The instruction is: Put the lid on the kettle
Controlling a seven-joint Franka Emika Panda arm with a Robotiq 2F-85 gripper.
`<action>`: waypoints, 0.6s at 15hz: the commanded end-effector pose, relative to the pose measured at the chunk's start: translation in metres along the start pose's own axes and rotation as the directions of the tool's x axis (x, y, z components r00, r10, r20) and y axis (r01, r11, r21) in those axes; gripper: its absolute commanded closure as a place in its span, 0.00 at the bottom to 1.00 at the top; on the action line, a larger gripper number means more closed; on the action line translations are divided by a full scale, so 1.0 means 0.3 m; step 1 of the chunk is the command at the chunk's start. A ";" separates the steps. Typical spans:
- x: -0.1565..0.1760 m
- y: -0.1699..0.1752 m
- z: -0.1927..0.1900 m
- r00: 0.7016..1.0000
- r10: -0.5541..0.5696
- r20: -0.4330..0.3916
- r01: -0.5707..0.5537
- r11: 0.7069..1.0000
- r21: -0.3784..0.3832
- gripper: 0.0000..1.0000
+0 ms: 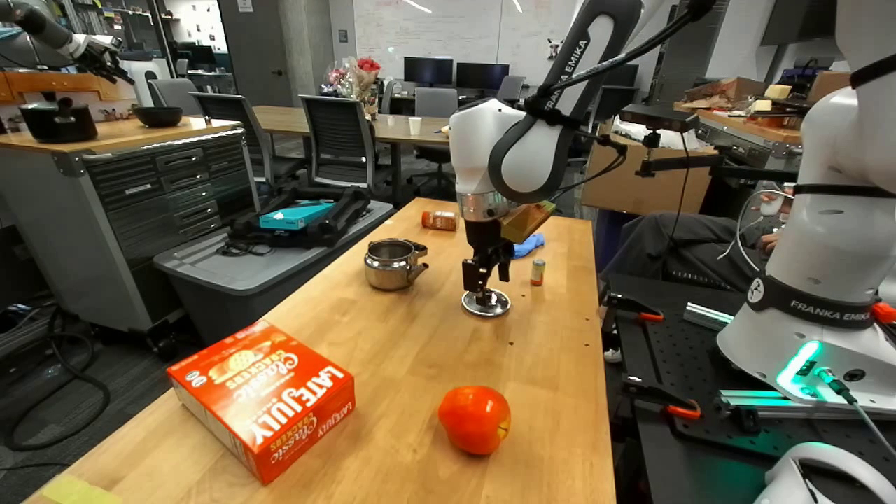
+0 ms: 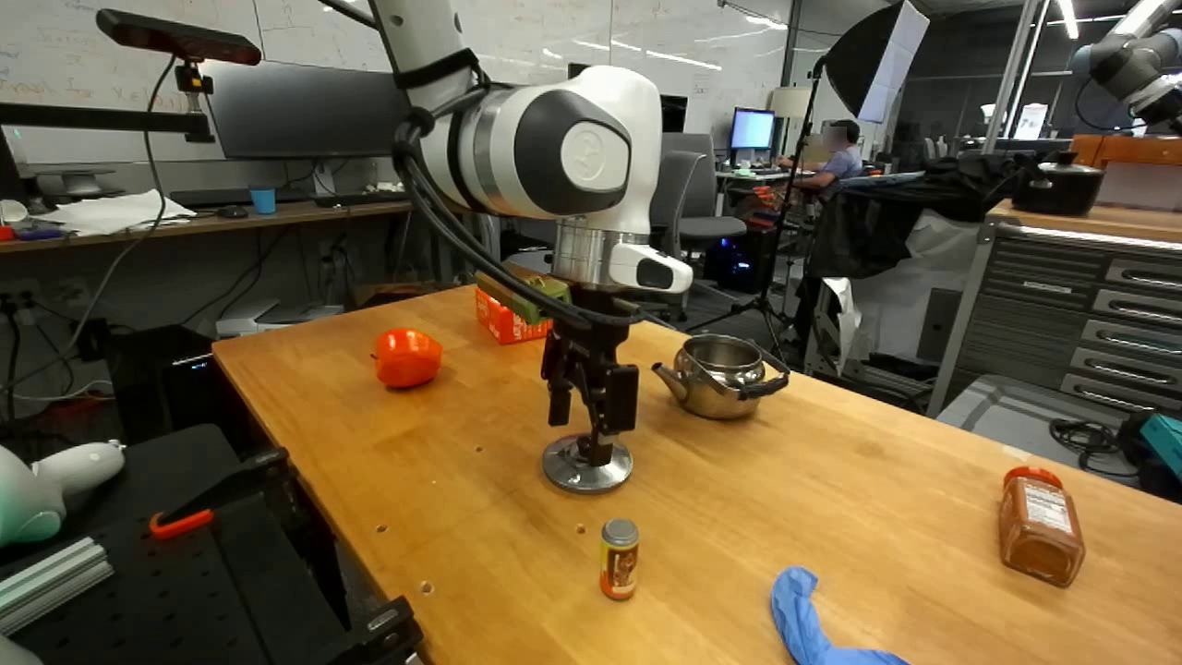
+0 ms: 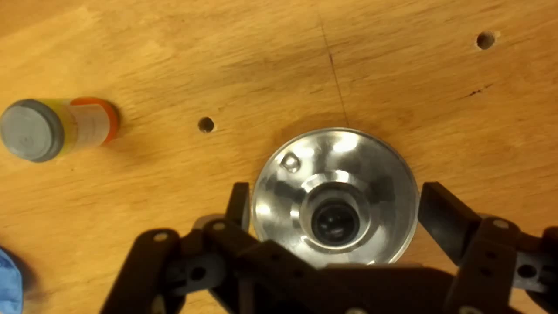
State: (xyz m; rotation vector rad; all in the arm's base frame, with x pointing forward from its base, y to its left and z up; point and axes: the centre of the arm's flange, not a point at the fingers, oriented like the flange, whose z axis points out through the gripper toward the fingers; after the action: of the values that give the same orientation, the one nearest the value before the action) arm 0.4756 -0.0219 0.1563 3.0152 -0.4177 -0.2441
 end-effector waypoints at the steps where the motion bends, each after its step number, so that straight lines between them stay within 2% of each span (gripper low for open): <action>1: 0.014 -0.014 0.003 1.000 0.000 -0.024 0.001 1.000 0.014 0.27; 3: 0.020 -0.011 -0.004 1.000 0.004 -0.030 -0.003 1.000 0.025 0.32; 9: 0.044 0.004 -0.026 0.999 0.028 -0.035 -0.026 0.998 0.053 0.78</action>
State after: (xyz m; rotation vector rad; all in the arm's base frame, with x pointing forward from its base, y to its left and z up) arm 0.4823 -0.0203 0.1589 3.0369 -0.4639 -0.2098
